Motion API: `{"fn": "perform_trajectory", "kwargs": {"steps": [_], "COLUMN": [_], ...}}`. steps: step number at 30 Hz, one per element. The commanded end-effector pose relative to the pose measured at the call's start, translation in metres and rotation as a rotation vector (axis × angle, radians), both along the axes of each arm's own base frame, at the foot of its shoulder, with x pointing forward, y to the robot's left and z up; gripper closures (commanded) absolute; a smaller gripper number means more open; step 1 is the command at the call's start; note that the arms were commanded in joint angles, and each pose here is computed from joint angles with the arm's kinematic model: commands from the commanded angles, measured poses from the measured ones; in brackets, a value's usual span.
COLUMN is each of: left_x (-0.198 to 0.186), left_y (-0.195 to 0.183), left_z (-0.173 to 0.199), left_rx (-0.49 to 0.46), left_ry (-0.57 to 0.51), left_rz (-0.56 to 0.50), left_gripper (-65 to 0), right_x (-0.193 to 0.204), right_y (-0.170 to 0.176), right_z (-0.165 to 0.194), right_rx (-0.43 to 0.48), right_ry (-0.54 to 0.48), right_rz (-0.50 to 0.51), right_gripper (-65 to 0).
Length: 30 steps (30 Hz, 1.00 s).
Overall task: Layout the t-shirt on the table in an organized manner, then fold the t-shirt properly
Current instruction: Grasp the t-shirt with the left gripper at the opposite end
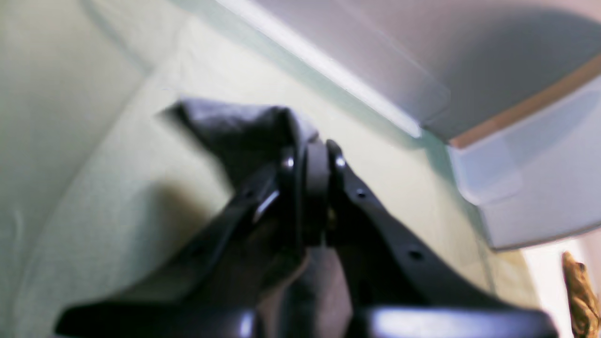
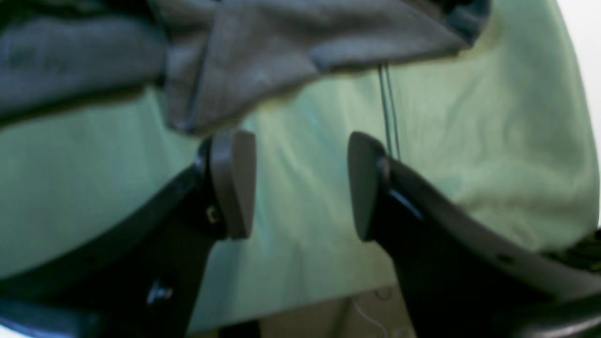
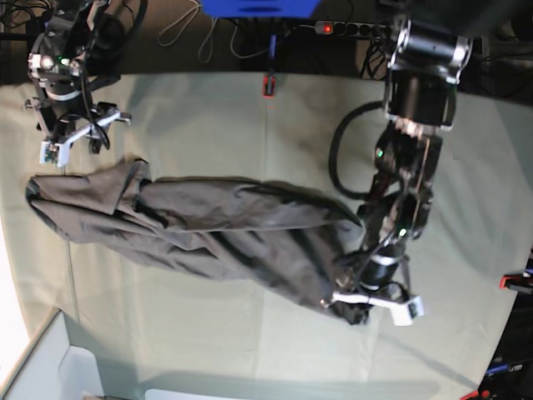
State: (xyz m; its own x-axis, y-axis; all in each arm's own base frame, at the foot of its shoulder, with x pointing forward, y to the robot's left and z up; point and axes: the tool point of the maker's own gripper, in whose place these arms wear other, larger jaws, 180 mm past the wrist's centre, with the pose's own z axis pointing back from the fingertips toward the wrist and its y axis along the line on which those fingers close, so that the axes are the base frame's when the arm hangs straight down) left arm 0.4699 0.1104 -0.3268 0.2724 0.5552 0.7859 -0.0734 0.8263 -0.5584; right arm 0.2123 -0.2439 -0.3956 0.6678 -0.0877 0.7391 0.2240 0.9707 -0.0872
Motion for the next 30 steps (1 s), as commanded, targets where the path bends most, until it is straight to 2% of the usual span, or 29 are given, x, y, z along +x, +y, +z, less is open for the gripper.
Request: {"fn": "perform_trajectory", "kwargs": {"steps": [1,3,6,8,10,15,19,23,30], "left_x": [0.017,0.024,0.025,0.023,0.015,-0.028,-0.064,-0.078,-0.08], "left_y": [-0.001,-0.005,-0.006,-0.007,-0.004,0.013,0.016,0.017,0.007], "left_z": [0.023,0.011,-0.002,-0.001,-0.001,-0.017,-0.059,-0.095,-0.103], "left_rx": [-0.006,-0.014,-0.015,-0.017,-0.022,0.003,0.008,0.012,-0.009], "left_ry": [-0.063,-0.021,0.013,0.008,-0.001,0.008,0.108,0.202,0.224], "left_rz": [0.006,0.01,0.009,0.006,0.006,0.016,0.021,0.028,0.028], "left_gripper": [-5.1,-14.9,-36.5,-43.9,-42.0,-31.5,-32.6,-32.9,-32.6], "right_x": [0.004,0.001,-0.002,-0.002,-0.001,0.001,0.008,0.011,0.011], "right_y": [-0.002,-0.001,0.0,0.0,0.0,0.007,0.008,0.009,0.007], "right_z": [0.01,0.008,0.006,0.006,0.007,0.006,0.009,0.009,0.01], "right_rx": [-0.014,-0.013,-0.012,-0.012,-0.01,0.011,0.015,0.019,0.014], "right_ry": [-0.038,-0.031,-0.023,-0.023,-0.026,-0.036,-0.05,-0.055,-0.055], "right_rz": [0.01,0.013,0.013,0.013,0.012,0.004,0.002,0.003,0.005], "right_gripper": [-31.2,-31.2,-31.2,-31.2,-31.2,-31.2,-31.2,-31.2,-31.3]}}
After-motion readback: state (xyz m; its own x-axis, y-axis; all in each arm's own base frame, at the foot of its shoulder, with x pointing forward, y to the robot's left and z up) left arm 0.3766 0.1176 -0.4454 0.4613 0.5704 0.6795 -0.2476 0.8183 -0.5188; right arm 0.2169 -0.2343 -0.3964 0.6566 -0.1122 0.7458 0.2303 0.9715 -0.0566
